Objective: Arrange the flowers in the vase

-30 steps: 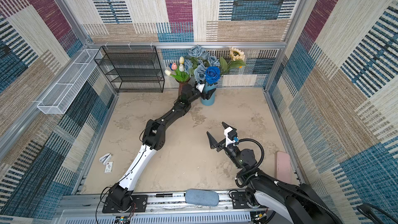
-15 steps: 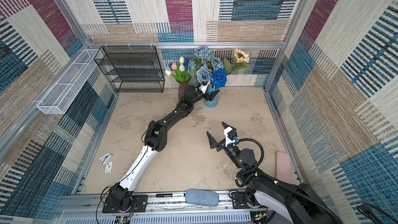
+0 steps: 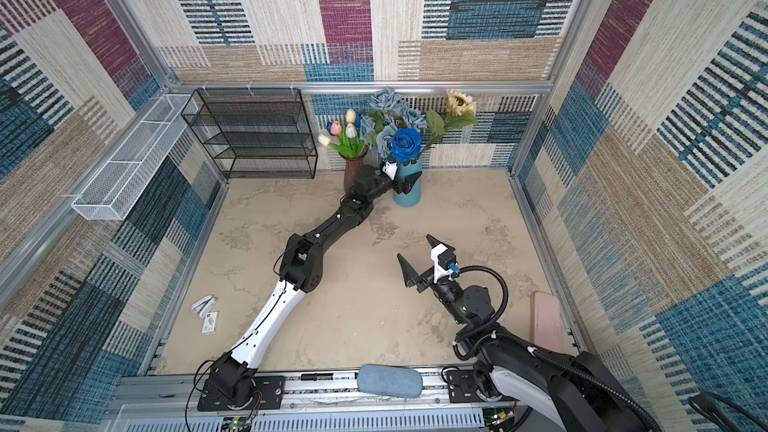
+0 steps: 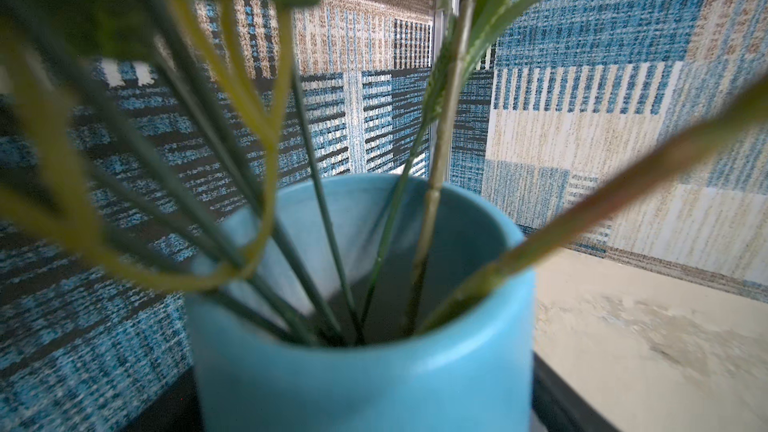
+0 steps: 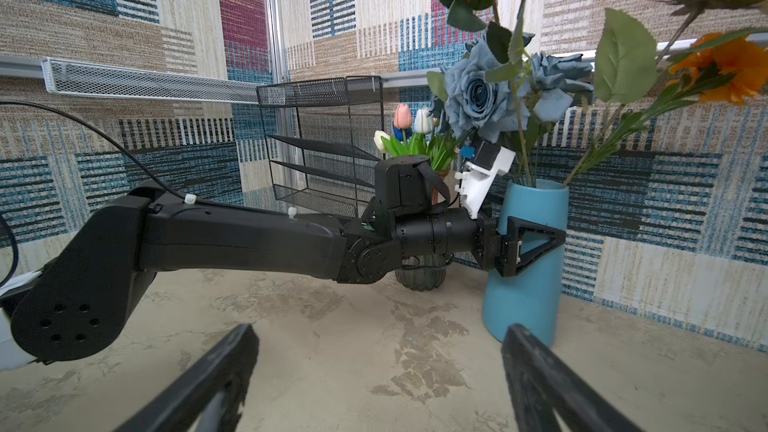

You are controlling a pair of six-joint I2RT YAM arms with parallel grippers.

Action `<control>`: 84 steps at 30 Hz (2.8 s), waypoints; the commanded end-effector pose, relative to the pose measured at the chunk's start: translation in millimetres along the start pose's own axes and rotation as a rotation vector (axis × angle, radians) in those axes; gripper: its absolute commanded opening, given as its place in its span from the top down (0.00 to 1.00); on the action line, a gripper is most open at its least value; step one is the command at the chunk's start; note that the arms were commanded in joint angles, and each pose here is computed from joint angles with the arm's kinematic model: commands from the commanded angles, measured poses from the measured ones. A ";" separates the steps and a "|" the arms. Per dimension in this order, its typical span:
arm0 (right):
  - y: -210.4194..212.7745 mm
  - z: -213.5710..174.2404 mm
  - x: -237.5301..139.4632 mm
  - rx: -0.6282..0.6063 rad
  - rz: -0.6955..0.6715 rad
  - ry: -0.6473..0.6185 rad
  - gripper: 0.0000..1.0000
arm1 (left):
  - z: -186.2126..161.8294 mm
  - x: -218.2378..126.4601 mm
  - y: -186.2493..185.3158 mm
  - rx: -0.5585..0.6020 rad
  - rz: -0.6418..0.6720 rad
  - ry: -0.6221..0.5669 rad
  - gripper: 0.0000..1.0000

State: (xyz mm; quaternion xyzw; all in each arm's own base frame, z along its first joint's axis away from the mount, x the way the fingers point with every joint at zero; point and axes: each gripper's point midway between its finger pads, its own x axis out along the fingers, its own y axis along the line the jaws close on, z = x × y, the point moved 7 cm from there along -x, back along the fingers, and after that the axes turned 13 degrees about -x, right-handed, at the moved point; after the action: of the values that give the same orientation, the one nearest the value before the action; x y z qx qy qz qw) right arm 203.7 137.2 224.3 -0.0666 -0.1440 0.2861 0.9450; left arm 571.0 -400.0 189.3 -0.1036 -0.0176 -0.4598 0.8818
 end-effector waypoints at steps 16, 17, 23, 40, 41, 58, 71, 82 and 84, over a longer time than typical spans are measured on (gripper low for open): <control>0.6 4.7 3.7 0.000 0.011 -0.020 0.05 | 27.7 4.9 -29.5 0.038 -0.084 -0.144 0.51; 0.5 4.3 3.5 0.001 0.010 -0.018 0.05 | 27.6 4.9 -29.3 0.040 -0.082 -0.144 0.50; -0.2 5.5 2.9 -0.003 0.003 -0.022 0.05 | 24.3 3.9 -28.3 0.049 -0.073 -0.143 0.21; -0.3 5.6 2.0 -0.006 0.002 -0.022 0.04 | 30.5 -12.4 -32.1 0.092 -0.055 -0.116 0.01; -0.4 5.8 1.9 -0.006 0.002 -0.024 0.04 | 31.7 -14.8 -31.4 0.092 -0.051 -0.120 0.01; -1.3 5.3 1.9 -0.009 -0.008 -0.022 0.03 | 38.5 -78.9 -51.7 0.152 -0.016 -0.099 0.01; -50.0 1.6 2.2 -0.049 -0.459 0.110 0.00 | 53.7 -231.7 -107.1 0.146 0.101 -0.129 0.01; -108.2 -34.4 -35.3 -0.183 -0.798 0.289 0.00 | 52.8 -428.8 -85.5 0.097 1.074 0.125 0.00; -110.3 -42.4 -33.5 -0.175 -0.766 0.310 0.00 | 54.6 -459.2 -82.0 0.099 1.224 0.199 0.00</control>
State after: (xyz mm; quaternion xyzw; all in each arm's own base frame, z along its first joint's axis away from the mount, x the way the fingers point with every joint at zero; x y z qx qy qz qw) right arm 246.5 29.7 194.3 -0.1292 -0.0207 -0.1058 0.9858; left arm 258.3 -109.1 243.3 -0.0869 -0.0268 -0.0510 0.9945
